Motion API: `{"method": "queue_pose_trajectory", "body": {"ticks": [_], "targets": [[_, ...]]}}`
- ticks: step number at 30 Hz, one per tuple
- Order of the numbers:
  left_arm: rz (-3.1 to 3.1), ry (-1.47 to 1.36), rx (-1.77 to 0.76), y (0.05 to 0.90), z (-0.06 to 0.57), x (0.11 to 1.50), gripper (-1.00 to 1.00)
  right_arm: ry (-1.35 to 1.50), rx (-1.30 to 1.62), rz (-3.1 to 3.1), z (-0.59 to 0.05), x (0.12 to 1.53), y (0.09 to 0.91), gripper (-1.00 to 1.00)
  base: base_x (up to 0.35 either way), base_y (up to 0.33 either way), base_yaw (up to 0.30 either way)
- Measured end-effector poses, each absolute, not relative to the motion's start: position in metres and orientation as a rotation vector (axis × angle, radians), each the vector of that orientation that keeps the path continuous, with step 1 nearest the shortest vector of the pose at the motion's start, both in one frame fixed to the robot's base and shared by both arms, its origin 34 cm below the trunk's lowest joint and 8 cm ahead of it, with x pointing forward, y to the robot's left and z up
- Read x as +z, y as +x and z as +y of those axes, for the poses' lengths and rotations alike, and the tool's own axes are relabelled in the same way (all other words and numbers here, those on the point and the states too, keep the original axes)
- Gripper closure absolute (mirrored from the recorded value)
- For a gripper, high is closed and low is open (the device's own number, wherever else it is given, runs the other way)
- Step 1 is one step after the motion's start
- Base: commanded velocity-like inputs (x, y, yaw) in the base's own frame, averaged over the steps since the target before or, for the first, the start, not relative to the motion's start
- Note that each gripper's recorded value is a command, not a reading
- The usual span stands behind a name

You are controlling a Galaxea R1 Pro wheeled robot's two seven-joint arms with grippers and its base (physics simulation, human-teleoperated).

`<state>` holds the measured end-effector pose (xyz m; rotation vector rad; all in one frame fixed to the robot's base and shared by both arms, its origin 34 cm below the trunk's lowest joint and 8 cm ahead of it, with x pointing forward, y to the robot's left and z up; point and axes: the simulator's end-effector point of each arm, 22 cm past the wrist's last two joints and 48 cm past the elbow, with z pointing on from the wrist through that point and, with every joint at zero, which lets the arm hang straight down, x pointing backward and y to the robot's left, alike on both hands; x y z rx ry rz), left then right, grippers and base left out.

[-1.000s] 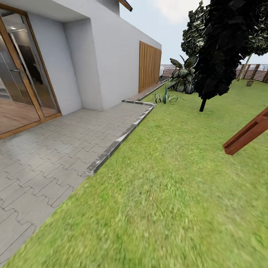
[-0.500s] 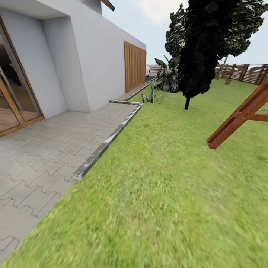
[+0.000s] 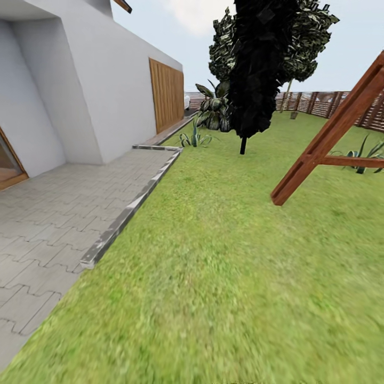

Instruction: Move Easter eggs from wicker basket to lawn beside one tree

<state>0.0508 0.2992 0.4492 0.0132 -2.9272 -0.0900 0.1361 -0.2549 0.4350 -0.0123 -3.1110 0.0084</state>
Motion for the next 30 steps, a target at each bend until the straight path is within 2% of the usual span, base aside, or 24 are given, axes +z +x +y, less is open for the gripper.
{"method": "queue_pose_trajectory", "body": {"ticks": [30], "targets": [[-2.913,0.013,-0.09,0.0454,0.2994,0.4505,-1.0,-0.011,0.007,-3.095,-0.2542,0.4352,0.1297,-1.0,0.0,0.0,-0.272]]}}
